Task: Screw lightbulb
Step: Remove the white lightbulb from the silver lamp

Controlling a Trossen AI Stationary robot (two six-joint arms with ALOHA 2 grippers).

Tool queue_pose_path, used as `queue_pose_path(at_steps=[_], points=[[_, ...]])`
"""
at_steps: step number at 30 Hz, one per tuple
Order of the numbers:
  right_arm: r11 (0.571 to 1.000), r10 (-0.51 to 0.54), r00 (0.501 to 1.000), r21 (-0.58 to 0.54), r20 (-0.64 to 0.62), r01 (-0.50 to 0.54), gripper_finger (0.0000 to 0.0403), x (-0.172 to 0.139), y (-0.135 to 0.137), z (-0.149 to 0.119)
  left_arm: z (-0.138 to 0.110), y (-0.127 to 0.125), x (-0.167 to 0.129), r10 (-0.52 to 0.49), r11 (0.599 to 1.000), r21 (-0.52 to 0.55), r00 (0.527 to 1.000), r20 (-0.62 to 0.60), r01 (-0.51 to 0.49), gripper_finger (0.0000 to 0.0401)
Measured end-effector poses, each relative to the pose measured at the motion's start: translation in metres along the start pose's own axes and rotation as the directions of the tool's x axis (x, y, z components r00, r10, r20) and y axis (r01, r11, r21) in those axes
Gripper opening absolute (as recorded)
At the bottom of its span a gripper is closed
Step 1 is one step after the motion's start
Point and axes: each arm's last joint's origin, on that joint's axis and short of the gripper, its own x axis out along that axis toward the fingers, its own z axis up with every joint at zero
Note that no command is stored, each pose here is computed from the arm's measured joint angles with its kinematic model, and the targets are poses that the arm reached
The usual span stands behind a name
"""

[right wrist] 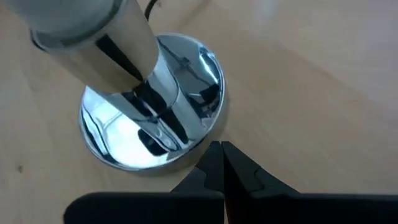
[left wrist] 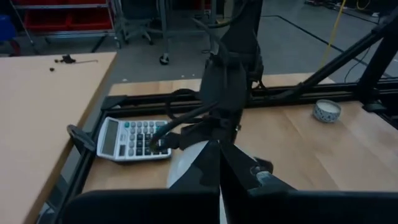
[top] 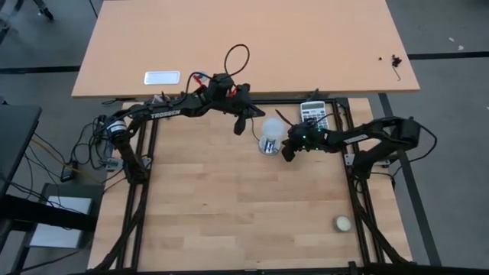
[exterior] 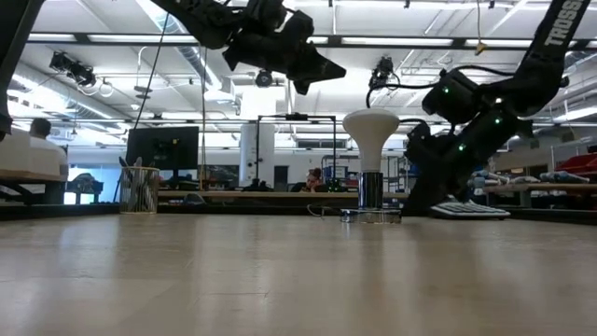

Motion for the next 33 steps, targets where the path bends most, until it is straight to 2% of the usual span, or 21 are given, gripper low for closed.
queue_pose_path(at_steps=[9,20,27,33], points=[[0.995,0.099,0.995,-0.010,0.011,-0.099,0.0002,0.024,0.021,-0.001,0.002,0.016,-0.015,0.054,0.998,-0.010,0.998,0.012,-0.054,0.0000],[0.981,0.183,0.983,-0.075,0.031,-0.180,0.0002,0.056,0.046,0.022,0.001,0.032,-0.032,0.092,0.995,-0.039,0.996,0.012,-0.091,0.0000],[0.967,0.232,0.971,-0.119,0.060,-0.224,0.0002,0.061,0.055,0.039,0.001,0.037,-0.037,0.078,0.996,-0.039,0.997,0.025,-0.077,0.0000],[0.957,0.260,0.965,-0.142,0.032,-0.253,0.0002,0.052,0.055,0.043,-0.003,0.042,-0.042,0.090,0.994,-0.058,0.996,0.004,-0.090,0.0000]])
